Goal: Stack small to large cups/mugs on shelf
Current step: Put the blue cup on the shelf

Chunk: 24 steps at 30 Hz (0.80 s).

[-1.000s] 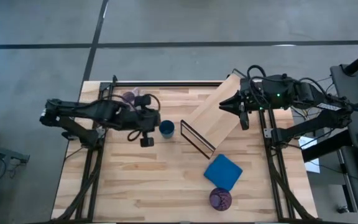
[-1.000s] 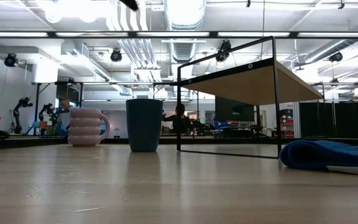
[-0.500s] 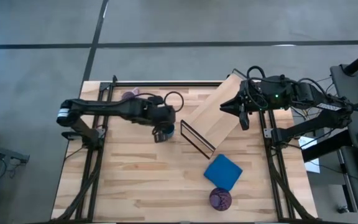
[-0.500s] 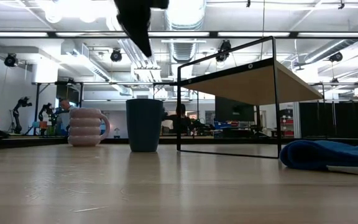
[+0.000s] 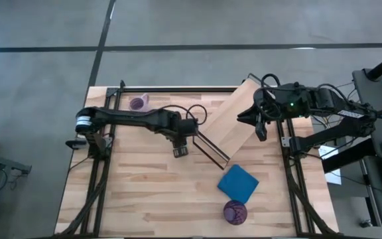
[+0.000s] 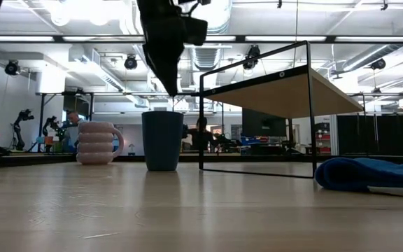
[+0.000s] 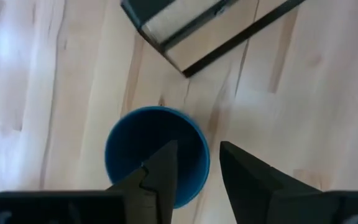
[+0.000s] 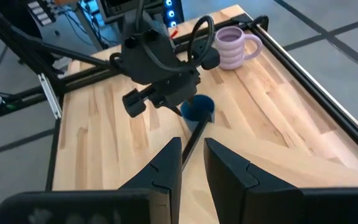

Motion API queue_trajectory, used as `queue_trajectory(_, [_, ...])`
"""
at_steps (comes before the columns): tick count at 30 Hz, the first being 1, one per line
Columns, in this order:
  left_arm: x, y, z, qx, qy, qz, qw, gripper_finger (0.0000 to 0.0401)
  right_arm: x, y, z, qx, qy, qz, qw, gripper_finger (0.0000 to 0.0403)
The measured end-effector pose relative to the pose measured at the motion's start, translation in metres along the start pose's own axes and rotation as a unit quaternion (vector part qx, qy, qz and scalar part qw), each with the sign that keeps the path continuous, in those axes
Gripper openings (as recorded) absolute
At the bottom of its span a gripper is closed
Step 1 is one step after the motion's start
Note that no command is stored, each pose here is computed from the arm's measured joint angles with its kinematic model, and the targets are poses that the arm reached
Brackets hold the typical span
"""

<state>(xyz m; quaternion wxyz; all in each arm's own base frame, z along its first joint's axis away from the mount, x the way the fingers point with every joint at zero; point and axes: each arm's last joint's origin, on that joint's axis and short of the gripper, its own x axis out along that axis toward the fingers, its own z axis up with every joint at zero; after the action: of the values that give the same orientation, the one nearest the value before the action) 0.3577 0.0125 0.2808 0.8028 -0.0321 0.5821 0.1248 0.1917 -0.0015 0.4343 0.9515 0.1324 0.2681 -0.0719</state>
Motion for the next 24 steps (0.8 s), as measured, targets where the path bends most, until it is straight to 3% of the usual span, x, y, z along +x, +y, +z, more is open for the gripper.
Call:
queue_trajectory(9, [0.022, 0.009, 0.006, -0.066, 0.019, 0.011, 0.998, 0.0107, 0.004, -0.001, -0.004, -0.007, 0.015, -0.005, 1.000, 0.0063])
queue_trajectory(24, [0.027, 0.011, 0.003, -0.108, 0.029, 0.000, 0.994, 0.0107, 0.004, -0.003, -0.009, -0.013, 0.038, -0.012, 0.999, 0.0063])
